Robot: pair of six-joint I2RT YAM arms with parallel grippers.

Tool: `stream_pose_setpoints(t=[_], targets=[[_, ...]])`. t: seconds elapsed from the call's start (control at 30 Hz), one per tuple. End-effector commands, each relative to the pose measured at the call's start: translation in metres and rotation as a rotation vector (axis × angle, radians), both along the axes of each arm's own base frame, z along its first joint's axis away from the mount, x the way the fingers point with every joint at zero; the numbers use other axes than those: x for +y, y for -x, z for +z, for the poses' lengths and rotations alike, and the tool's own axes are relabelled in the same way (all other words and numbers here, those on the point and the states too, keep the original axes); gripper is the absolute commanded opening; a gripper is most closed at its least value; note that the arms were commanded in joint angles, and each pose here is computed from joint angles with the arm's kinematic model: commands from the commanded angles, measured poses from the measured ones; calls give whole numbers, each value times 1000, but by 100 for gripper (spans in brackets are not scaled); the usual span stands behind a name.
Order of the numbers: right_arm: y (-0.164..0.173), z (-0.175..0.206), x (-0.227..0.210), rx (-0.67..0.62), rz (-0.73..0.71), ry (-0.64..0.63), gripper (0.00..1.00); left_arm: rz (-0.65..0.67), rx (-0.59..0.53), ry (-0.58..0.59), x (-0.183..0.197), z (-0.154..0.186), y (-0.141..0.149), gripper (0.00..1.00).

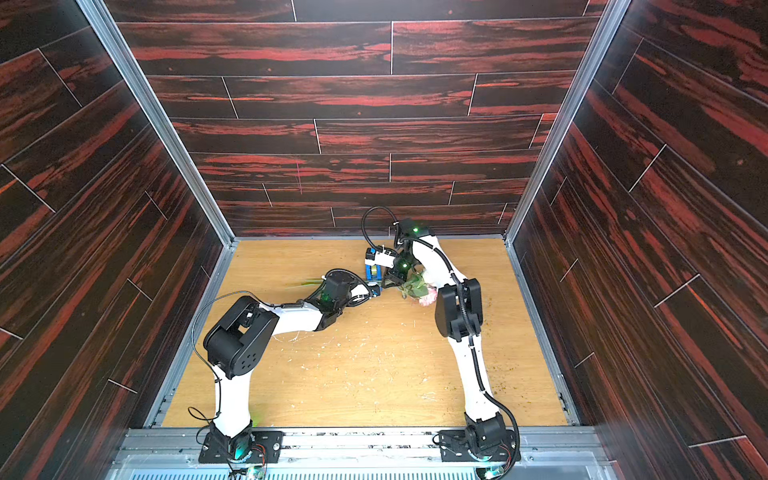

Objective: Wrap bouquets with tape
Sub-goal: Wrap the tape around the bouquet.

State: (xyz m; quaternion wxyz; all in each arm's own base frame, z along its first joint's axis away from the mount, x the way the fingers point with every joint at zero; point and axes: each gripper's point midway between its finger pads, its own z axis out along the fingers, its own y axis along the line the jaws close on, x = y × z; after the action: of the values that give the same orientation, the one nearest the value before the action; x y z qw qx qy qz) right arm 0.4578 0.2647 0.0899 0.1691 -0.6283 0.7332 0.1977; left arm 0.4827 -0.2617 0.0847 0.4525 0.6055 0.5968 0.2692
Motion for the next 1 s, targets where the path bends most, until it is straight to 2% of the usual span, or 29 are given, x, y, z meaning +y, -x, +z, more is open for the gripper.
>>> stream_pose_setpoints(t=[0.0,0.07,0.2,0.27,0.33,0.47,0.53,0.77,0.9,0.97], targets=[[-5,-24,10,-1,32,-3,39,-38,-73,81,-17,40,-5,0],[-9,-24,11,-21,33,-1,33,-39,-68,79,-17,39,-5,0],[-15,-17,13,-62,47,-10,7,-36,-53,86,-17,36,-3,0],[-18,-16,7,-94,44,27,0,-29,-36,85,-15,32,-1,0],[-18,-12,5,-111,51,34,0,-17,-22,100,-13,32,1,7],[-15,-9,1,-146,66,41,0,-28,15,181,-12,44,17,39],[-16,-12,-2,-162,72,53,0,-41,27,244,-11,54,28,49],[-21,1,6,-238,84,10,0,-167,141,389,-2,89,89,48],[-23,7,11,-291,94,-18,0,-168,170,513,20,116,104,48],[-21,9,14,-317,114,-24,0,-146,168,564,33,128,102,48]])
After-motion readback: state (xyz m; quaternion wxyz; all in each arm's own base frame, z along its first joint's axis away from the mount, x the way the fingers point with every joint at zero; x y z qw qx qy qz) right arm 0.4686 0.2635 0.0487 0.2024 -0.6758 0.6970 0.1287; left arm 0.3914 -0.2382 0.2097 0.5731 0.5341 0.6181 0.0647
